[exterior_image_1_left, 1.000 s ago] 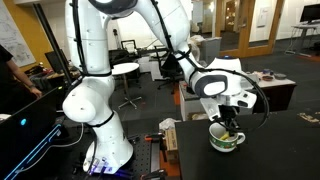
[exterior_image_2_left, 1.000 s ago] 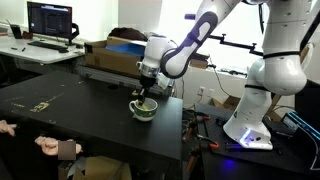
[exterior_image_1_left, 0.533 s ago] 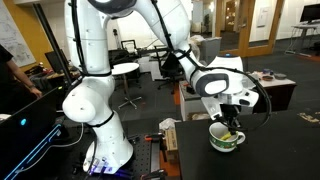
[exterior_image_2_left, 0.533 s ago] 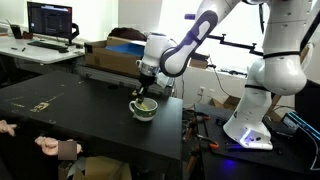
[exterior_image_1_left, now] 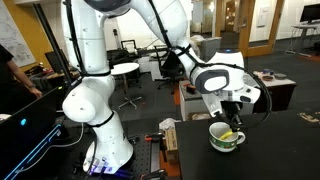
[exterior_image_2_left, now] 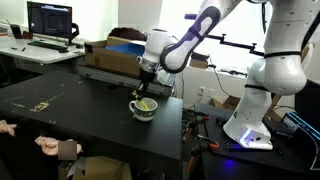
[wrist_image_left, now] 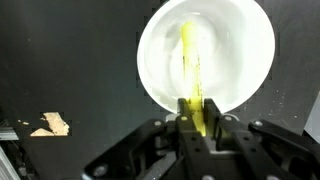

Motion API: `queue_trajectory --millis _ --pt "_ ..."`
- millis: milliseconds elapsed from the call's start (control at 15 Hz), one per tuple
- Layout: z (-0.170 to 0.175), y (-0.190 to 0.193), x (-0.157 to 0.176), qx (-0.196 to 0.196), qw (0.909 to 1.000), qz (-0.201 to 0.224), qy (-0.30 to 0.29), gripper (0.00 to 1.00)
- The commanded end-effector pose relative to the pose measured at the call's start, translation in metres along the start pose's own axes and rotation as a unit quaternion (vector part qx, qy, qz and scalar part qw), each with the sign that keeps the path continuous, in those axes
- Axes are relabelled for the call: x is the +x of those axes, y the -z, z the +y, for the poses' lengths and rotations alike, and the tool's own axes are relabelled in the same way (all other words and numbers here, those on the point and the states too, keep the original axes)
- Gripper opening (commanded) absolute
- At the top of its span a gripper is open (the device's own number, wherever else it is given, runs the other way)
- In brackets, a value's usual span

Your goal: Put the yellow sharpie on the table

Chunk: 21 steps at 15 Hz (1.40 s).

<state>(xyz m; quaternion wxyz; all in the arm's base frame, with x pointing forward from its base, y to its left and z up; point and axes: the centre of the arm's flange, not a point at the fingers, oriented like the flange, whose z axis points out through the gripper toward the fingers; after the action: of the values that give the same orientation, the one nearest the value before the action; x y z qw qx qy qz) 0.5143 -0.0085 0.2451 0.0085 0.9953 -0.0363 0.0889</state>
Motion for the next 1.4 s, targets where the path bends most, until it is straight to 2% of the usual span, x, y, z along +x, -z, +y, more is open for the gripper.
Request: queue_trajectory --millis 0,333,667,1000,1333 --pt "0.001 0.030 -0.017 0.001 1.0000 0.002 -0.007 0.05" --pt "0.001 0.054 -0.039 -0.001 0.9996 0.022 -0.017 0.05" --pt "0.000 0.078 -0.053 -0.004 0.9972 0.067 -0.034 0.05" --pt "0.005 0.099 -0.058 -0.011 0.9909 0.115 -0.069 0.05" --pt "0.024 0.105 -0.063 -0.042 0.9826 0.127 -0.129 0.05"
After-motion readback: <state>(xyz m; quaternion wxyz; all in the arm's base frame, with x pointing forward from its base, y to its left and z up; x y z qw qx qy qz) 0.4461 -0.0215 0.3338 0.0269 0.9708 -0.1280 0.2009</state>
